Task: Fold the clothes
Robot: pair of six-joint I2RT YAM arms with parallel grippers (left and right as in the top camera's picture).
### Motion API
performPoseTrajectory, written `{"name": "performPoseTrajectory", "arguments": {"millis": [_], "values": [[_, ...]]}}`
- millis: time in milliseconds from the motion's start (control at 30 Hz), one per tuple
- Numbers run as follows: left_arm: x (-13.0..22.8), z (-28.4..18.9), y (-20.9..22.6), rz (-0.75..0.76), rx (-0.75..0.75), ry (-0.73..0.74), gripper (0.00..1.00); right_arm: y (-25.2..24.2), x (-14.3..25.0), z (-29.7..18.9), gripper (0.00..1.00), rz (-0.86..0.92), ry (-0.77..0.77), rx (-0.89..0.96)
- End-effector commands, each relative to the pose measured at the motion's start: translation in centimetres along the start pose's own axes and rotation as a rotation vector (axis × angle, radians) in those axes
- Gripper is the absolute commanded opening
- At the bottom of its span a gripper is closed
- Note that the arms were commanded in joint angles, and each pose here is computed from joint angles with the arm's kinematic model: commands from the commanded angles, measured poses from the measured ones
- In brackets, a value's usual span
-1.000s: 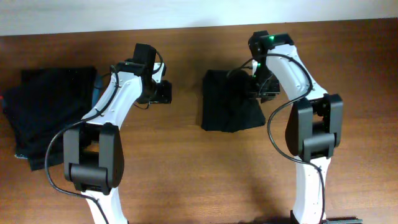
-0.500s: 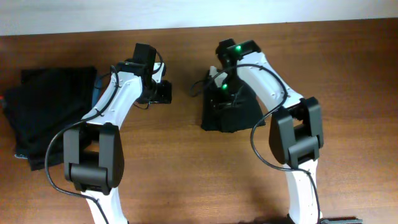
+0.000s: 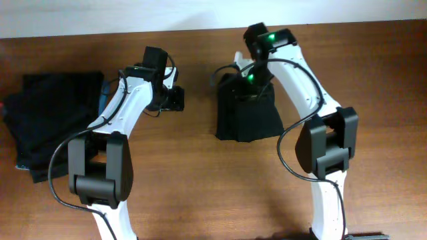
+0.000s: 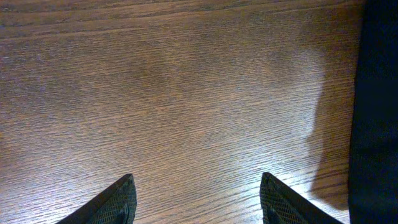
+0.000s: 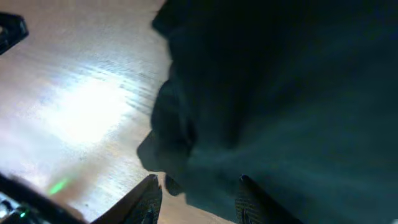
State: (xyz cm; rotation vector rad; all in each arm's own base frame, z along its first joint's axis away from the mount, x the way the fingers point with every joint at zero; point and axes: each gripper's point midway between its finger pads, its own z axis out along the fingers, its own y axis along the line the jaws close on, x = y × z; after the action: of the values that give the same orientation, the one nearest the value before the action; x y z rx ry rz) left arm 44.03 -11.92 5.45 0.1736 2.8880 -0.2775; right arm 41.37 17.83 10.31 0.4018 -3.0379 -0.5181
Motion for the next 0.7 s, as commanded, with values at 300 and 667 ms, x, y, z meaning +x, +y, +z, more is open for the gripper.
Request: {"name": "performPoseTrajectory", "arguments": {"millis": [300,667], "values": [[-0.1,-0.5,0.0,0.02,-0.003,-0.009,0.63,-0.8,1.0,2.6,0.45,-0.024,0.022,0.139],[-0.1,-0.5,0.0,0.02,-0.003,-0.01,0.63,-0.9,0.3,3.9,0.04,-0.011,-0.01,0.148]]}}
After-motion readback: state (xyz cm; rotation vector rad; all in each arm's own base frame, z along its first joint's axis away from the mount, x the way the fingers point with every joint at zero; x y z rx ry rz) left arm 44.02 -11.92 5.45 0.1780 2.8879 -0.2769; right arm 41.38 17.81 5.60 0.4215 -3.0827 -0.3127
